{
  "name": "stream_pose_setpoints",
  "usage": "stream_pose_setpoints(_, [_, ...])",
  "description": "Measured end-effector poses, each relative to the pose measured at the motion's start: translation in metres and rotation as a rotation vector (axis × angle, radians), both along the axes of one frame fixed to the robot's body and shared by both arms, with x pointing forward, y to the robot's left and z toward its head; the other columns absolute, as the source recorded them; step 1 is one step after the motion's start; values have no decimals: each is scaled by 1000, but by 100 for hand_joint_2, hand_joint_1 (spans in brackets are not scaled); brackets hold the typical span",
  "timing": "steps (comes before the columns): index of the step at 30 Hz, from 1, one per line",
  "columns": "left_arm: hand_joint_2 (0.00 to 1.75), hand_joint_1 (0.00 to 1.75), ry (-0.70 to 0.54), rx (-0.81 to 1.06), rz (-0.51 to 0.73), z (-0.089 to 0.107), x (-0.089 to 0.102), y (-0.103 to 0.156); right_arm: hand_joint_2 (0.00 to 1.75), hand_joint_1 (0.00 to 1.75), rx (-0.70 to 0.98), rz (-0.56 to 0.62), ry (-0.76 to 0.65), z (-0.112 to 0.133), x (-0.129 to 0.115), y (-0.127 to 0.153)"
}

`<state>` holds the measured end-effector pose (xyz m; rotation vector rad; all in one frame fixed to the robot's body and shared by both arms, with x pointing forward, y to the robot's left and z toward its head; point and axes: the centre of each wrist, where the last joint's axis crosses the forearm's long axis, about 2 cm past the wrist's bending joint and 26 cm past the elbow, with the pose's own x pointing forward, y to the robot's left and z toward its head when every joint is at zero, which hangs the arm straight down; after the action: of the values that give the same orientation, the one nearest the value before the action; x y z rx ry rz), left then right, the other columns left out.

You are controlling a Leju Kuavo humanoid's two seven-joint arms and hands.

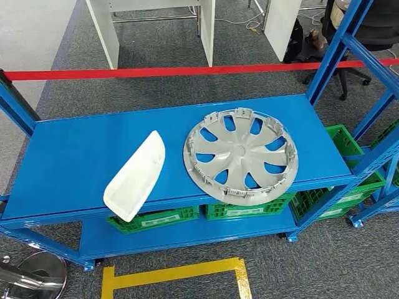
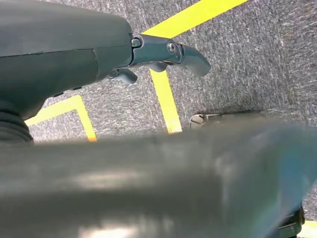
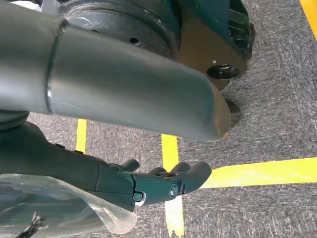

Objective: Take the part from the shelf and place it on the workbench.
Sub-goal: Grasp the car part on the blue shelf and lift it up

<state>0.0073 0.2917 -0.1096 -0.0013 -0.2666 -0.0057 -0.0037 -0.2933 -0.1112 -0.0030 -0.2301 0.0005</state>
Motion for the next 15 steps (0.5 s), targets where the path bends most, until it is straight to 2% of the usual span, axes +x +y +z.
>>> stream_pose_setpoints(3, [175, 0, 0, 0, 0, 0, 0, 0, 0, 0, 0, 0, 0, 0, 0, 0])
stream_pose_setpoints(7, [175, 0, 0, 0, 0, 0, 0, 0, 175, 0, 0, 0, 0, 0, 0, 0])
stream_pose_setpoints(13, [175, 0, -4, 0, 0, -1, -1, -1, 175, 0, 14, -3, -8, 0, 1, 4])
stream_pose_setpoints(14, [175, 0, -7, 1, 0, -1, -1, -2, 131, 0, 21, -5, -12, 0, 1, 6])
stream_pose_setpoints(15, [131, 0, -11, 3, 1, -1, -2, -2, 87, 0, 28, -8, -16, -1, 2, 8])
